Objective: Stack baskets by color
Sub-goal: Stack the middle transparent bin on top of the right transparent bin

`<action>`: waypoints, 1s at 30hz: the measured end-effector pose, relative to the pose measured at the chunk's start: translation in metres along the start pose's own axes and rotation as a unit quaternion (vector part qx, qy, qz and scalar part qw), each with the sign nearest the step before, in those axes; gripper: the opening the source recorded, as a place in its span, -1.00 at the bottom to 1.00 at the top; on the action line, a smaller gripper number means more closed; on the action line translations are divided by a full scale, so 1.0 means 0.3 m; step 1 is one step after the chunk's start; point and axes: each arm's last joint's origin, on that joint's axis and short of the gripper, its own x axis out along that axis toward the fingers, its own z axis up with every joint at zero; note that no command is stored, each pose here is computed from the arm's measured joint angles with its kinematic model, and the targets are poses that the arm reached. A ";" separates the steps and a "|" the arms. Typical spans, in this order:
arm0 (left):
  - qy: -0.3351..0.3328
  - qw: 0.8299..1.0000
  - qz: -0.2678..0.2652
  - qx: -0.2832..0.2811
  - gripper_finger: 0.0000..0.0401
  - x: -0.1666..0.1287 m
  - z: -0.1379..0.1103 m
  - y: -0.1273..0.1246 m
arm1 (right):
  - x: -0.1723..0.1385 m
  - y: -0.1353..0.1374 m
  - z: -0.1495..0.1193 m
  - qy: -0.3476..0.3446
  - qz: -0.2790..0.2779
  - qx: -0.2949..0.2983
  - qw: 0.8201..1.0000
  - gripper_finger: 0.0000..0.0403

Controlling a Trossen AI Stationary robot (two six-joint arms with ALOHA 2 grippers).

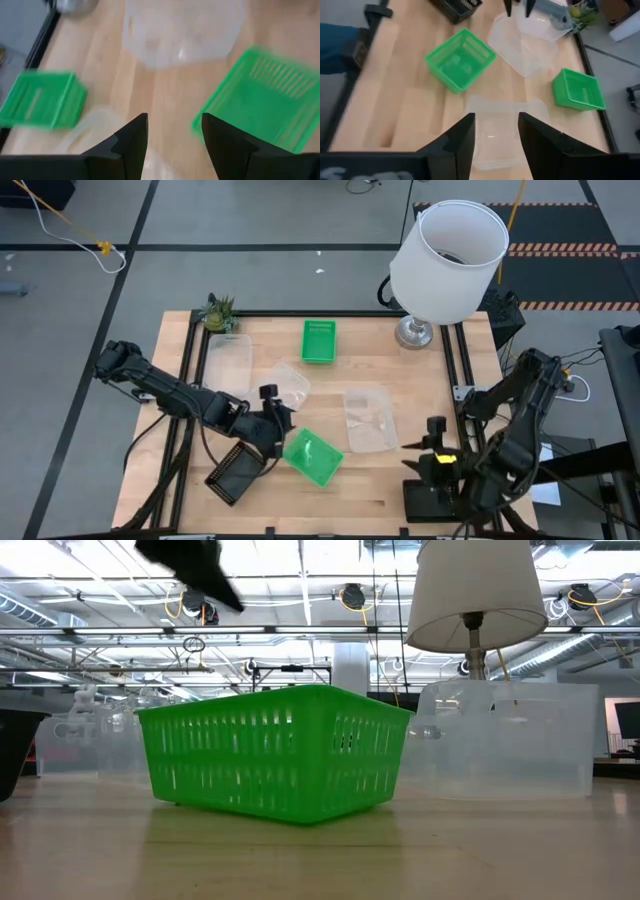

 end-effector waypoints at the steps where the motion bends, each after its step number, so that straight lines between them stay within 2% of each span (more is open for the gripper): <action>1: 0.017 1.000 0.003 0.001 -0.07 0.001 -0.011 0.004 | 0.003 -0.007 -0.007 0.001 -0.002 -0.004 1.000 -0.29; 8: 0.100 0.994 0.021 -0.028 -0.07 -0.006 -0.068 0.021 | 0.020 -0.032 -0.051 0.005 -0.007 -0.029 1.000 -0.29; 11: 0.127 0.991 0.028 -0.038 -0.07 -0.008 -0.089 0.026 | 0.024 -0.042 -0.049 0.000 -0.005 -0.016 1.000 -0.29; 17: 0.173 0.984 -0.039 -0.035 -0.07 0.018 -0.155 -0.006 | 0.030 -0.042 -0.034 -0.013 0.000 0.004 1.000 -0.29; 21: 0.180 0.981 -0.061 -0.024 -0.07 0.049 -0.209 -0.025 | 0.033 -0.043 -0.028 -0.017 0.002 0.009 1.000 -0.29; 27: 0.183 0.983 -0.018 0.012 -0.07 0.082 -0.273 -0.013 | 0.048 -0.053 -0.013 -0.022 -0.002 0.004 1.000 -0.29; 30: 0.184 0.982 -0.016 0.025 -0.10 0.093 -0.284 -0.007 | 0.059 -0.062 -0.003 -0.025 -0.007 0.004 1.000 -0.29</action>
